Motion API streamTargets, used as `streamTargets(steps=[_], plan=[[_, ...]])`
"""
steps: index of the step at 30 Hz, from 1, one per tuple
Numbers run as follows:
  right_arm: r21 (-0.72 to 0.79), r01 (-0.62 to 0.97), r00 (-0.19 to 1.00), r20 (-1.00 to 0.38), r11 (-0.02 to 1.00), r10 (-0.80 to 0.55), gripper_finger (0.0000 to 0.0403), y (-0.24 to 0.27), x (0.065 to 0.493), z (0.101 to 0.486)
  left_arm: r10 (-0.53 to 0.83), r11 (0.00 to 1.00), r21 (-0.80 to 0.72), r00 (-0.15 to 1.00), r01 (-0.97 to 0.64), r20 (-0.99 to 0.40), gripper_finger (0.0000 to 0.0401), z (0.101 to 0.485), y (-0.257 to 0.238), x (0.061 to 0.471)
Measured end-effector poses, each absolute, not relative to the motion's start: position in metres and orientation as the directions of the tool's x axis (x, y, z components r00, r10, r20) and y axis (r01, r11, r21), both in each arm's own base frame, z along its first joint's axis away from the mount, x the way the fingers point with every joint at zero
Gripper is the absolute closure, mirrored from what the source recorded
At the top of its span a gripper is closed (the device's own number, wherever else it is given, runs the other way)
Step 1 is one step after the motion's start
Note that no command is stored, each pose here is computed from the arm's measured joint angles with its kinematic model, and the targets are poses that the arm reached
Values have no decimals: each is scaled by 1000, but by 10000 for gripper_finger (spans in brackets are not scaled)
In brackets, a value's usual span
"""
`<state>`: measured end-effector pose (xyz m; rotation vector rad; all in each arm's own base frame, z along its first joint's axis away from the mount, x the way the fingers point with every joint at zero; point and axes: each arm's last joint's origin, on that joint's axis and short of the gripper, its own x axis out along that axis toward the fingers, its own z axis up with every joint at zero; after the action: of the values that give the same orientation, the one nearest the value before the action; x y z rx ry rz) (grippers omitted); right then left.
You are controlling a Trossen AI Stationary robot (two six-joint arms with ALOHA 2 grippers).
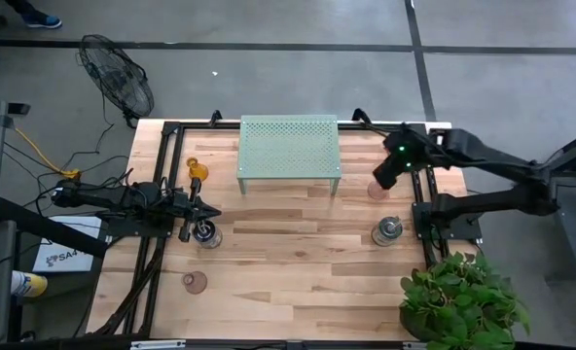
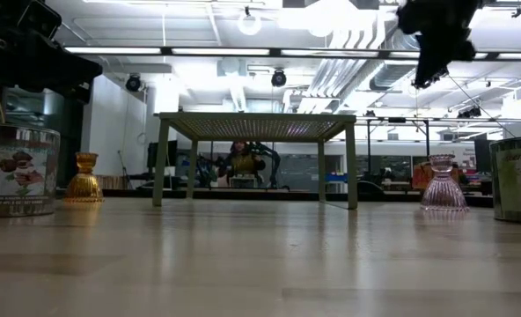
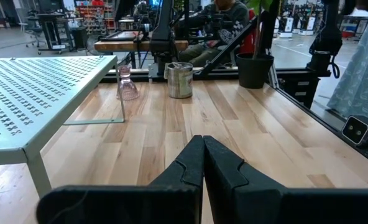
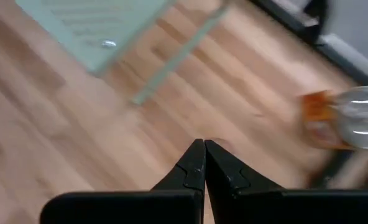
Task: Pick & Place candle stick holders
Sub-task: Put the top silver scented candle on the shelf
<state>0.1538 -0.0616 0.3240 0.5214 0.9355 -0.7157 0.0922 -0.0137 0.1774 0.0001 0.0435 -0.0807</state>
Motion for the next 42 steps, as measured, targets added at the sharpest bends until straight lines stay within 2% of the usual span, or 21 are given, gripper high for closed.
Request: streamTargets(steps=[4, 8, 12, 20, 25, 29, 34, 42], plan=[[255, 795, 455, -850, 550, -264, 402, -65, 169, 309, -80, 997, -1, 996, 80, -43, 400, 177, -14, 92], [273, 867, 417, -856, 416, -307, 402, -73, 186, 303, -76, 997, -1, 996, 76, -43, 400, 177, -14, 92], [183, 918, 327, -851, 351, -411, 402, -88, 214, 305, -77, 997, -2, 996, 77, -43, 400, 177, -14, 92], [-113, 967, -10, -911, 226, -413, 402, -122, 259, 314, -77, 997, -1, 996, 77, -43, 400, 177, -14, 92], [-165, 979, -93, -881, 117, -463, 402, -137, 275, 318, -78, 997, -1, 996, 78, -43, 400, 177, -14, 92], [-201, 979, -170, -870, 19, -463, 402, -148, 271, 303, -77, 997, -1, 996, 77, -43, 400, 177, -14, 92], [-288, 956, -282, -873, -46, -397, 402, -156, 256, 271, -78, 997, -1, 996, 78, -43, 400, 177, -14, 92], [-342, 924, -381, -870, -174, -312, 402, -159, 237, 237, -81, 997, -2, 996, 81, -43, 400, 177, -14, 92]])
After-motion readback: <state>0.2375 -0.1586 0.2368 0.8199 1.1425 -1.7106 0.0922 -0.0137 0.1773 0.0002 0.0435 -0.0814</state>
